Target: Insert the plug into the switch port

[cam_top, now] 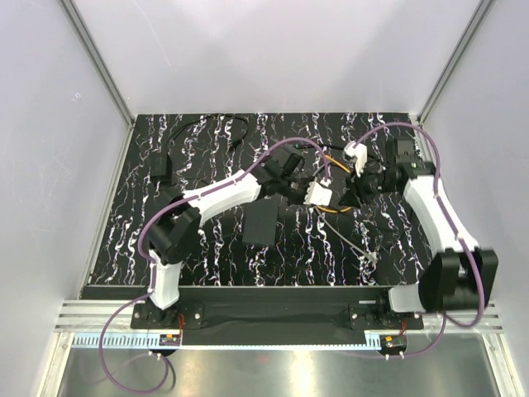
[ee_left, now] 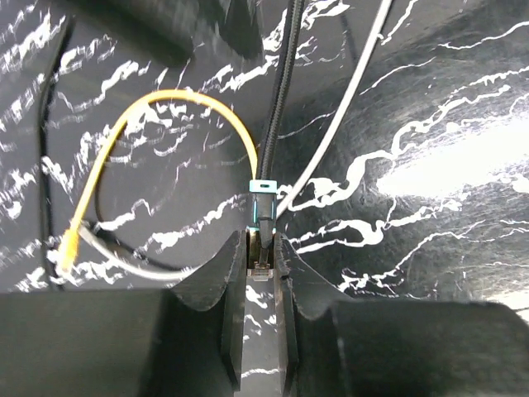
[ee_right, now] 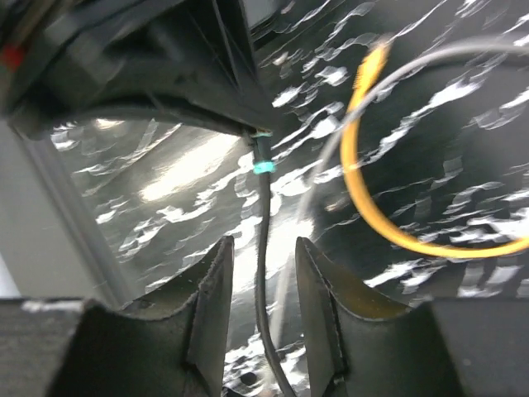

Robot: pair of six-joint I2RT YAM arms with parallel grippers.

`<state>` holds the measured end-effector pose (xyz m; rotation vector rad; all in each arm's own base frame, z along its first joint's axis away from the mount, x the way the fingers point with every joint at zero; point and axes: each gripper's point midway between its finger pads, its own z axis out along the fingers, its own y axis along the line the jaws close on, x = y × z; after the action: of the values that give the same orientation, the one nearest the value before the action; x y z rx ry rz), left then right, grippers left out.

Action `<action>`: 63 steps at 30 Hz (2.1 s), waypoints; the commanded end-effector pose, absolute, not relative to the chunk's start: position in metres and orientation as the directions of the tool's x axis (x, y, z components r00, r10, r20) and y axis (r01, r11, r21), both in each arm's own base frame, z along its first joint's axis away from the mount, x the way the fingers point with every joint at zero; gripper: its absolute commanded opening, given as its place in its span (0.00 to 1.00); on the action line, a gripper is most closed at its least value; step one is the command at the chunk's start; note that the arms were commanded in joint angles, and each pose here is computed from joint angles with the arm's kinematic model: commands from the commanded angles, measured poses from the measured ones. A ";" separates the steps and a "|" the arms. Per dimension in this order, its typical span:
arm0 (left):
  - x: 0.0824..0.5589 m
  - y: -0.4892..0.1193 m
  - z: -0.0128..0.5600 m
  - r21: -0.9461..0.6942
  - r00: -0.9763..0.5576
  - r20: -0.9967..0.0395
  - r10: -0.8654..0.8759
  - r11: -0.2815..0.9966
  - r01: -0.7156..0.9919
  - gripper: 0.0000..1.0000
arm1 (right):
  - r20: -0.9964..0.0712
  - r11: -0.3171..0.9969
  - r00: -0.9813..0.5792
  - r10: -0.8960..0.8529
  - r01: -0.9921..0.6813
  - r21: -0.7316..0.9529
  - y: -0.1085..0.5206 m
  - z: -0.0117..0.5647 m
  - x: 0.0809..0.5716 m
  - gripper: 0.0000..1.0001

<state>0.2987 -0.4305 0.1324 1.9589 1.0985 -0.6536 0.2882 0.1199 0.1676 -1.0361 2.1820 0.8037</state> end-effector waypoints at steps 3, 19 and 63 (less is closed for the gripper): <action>0.294 -0.434 0.151 0.237 0.337 -0.825 0.455 -0.263 0.935 0.00 | -0.825 0.527 -0.245 -0.510 -0.847 -0.074 0.109 0.179 0.313 0.42; 0.290 -0.434 0.156 0.136 0.237 -0.852 0.467 -0.240 0.961 0.00 | -0.882 0.369 -0.013 -0.471 -0.911 -0.183 0.135 0.171 0.301 0.43; 0.289 -0.435 0.156 0.087 0.189 -0.874 0.448 -0.239 0.967 0.00 | -0.881 0.254 0.106 -0.461 -0.936 -0.245 0.157 0.149 0.297 0.31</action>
<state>0.2883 -0.4247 0.1395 1.8124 1.3891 -0.9330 0.2931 0.1494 0.1374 -1.3200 1.6198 0.6183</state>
